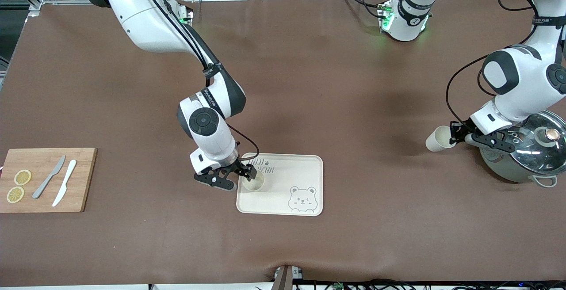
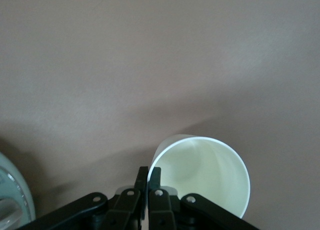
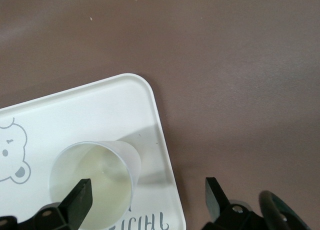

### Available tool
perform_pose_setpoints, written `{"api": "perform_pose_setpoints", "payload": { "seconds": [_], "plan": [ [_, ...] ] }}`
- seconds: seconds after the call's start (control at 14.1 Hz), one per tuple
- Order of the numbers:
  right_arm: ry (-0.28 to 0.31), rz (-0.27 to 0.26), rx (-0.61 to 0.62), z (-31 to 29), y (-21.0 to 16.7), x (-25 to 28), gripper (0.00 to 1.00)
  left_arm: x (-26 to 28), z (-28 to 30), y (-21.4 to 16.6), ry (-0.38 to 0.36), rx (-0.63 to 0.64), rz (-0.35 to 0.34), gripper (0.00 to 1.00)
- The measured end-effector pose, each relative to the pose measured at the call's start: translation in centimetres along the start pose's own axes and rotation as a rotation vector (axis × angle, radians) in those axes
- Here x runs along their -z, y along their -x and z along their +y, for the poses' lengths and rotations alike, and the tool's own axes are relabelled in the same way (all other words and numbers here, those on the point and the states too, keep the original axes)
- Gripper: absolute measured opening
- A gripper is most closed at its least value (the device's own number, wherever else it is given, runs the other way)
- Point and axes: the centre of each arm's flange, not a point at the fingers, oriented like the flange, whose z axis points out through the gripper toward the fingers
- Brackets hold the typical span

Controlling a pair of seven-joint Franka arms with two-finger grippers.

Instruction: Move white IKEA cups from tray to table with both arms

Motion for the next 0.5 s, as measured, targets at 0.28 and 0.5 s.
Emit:
{"api": "perform_pose_setpoints", "payload": {
  "seconds": [0.28, 0.5],
  "plan": [
    [0.002, -0.003, 0.000, 0.1, 0.1, -0.8, 1.00, -1.3, -0.5, 2.7, -0.016, 0.003, 0.021, 0.04],
    [0.007, -0.009, 0.002, 0.2, 0.4, -1.9, 1.00, -2.8, -0.1, 4.3, -0.030, 0.018, 0.025, 0.04]
  ]
}}
